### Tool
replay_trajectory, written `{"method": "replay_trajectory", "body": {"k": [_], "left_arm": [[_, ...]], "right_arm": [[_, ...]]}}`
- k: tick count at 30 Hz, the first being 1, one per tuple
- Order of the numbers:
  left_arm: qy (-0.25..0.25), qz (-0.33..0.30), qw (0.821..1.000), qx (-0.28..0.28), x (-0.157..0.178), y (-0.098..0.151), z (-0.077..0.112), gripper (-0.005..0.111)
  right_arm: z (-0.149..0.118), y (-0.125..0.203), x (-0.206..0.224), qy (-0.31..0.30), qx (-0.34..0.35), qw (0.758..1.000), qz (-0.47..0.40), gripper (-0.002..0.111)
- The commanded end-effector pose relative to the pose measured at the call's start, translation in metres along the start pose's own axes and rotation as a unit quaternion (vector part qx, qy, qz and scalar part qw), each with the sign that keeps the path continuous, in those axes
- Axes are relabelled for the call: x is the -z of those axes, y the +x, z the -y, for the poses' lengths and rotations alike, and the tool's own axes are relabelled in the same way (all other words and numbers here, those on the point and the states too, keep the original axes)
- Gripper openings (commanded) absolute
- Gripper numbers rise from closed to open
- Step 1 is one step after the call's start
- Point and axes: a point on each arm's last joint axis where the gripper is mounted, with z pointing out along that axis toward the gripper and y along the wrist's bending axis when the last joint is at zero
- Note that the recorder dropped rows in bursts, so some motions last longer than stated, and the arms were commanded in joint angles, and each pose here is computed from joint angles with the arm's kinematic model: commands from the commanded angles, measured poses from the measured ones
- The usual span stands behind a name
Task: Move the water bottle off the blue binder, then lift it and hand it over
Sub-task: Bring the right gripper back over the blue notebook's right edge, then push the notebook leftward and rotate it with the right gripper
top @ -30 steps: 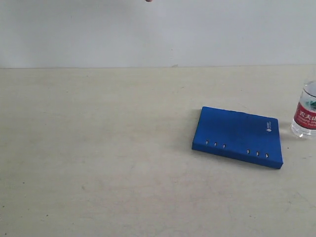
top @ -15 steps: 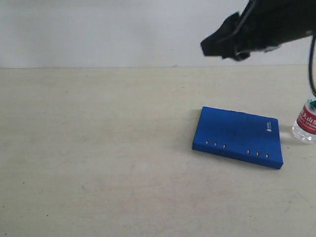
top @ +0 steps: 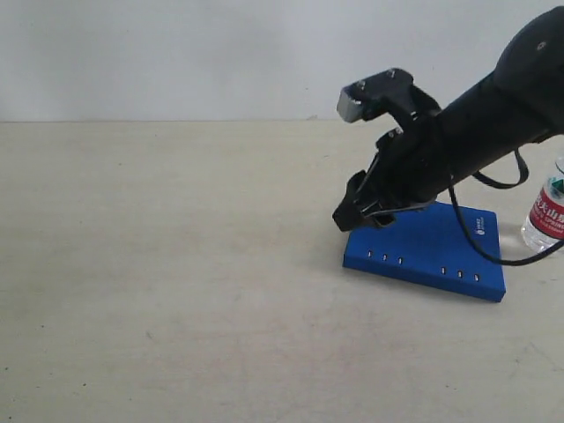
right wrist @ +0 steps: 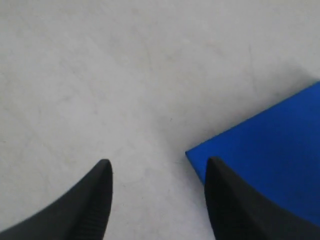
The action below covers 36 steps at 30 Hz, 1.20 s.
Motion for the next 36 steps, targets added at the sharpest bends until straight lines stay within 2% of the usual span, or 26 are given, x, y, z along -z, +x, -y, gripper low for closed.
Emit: {"method": "replay_trajectory", "body": {"k": [1,5,9,13,16,17,21,27,30,36], "left_arm": [[0.015,-0.061,0.997,0.052,0.001,0.012,0.003,0.007],[0.052,-0.054,0.992,0.102,0.001,0.01,0.01,0.007],[0.055,-0.054,0.995,0.069,0.001,0.01,0.01,0.007],[-0.007,-0.049,0.997,0.053,-0.011,0.004,0.001,0.007],[-0.056,-0.07,0.996,0.015,-0.021,0.004,-0.006,0.007],[-0.073,-0.095,0.993,-0.009,-0.024,0.007,-0.009,0.007],[-0.119,-0.165,0.978,-0.048,-0.034,0.015,-0.019,0.007],[-0.152,-0.249,0.951,-0.106,-0.042,0.025,-0.03,0.007],[-0.134,-0.289,0.942,-0.109,-0.042,0.031,-0.028,0.007],[-0.001,-0.346,0.926,-0.151,-0.041,0.042,-0.01,0.007]], "right_arm": [[0.003,0.015,-0.022,-0.024,-0.036,0.997,-0.06,0.05],[0.014,0.009,-0.025,0.018,-0.022,0.998,-0.057,0.05],[0.044,-0.003,-0.02,0.087,-0.05,0.994,-0.038,0.05],[0.076,-0.009,-0.023,0.087,-0.095,0.991,-0.047,0.05],[0.09,-0.012,-0.024,0.088,-0.109,0.989,-0.049,0.05],[0.095,-0.013,-0.024,0.096,-0.11,0.988,-0.041,0.05],[0.112,-0.01,-0.038,0.132,-0.113,0.985,-0.012,0.05],[0.138,0.0,-0.071,0.143,-0.104,0.984,-0.029,0.05],[0.15,0.002,-0.077,0.15,-0.103,0.983,-0.033,0.05],[0.172,0.015,-0.069,0.153,-0.17,0.972,-0.047,0.05]]}}
